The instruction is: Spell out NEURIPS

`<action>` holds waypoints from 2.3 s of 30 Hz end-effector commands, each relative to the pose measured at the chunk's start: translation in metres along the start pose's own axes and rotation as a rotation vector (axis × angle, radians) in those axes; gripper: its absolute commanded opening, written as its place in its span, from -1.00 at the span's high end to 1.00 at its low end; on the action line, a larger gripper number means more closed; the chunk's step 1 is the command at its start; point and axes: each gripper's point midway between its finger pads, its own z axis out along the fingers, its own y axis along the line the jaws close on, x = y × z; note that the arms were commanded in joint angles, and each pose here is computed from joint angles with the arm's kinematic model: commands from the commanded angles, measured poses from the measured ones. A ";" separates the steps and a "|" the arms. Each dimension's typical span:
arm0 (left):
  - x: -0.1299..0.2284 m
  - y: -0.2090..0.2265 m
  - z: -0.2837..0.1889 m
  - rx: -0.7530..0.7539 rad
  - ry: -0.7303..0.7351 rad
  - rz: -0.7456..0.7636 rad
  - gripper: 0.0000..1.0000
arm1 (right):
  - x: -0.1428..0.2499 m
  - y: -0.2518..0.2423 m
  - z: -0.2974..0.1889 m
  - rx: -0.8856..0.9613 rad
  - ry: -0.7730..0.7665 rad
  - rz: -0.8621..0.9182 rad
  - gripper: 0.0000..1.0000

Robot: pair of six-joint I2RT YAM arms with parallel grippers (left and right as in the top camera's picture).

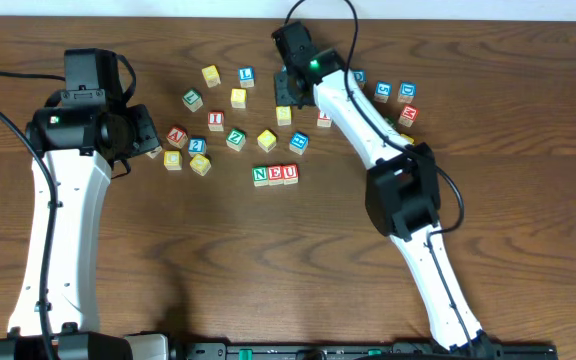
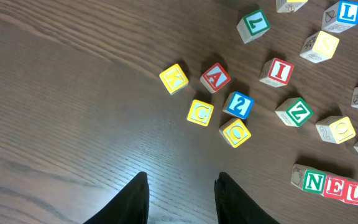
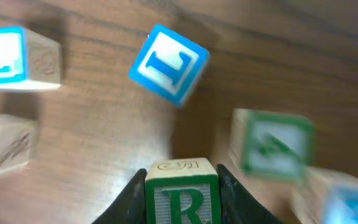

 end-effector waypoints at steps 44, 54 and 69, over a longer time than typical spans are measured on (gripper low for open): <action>-0.004 0.002 -0.002 -0.006 -0.018 0.017 0.29 | 0.139 -0.019 -0.122 0.076 0.400 -0.026 0.43; -0.004 0.002 -0.002 -0.006 -0.018 0.017 0.29 | 0.117 -0.038 -0.215 0.062 0.406 -0.122 0.42; -0.004 0.002 -0.002 -0.006 -0.018 0.017 0.29 | 0.151 -0.071 -0.270 0.087 0.431 -0.092 0.96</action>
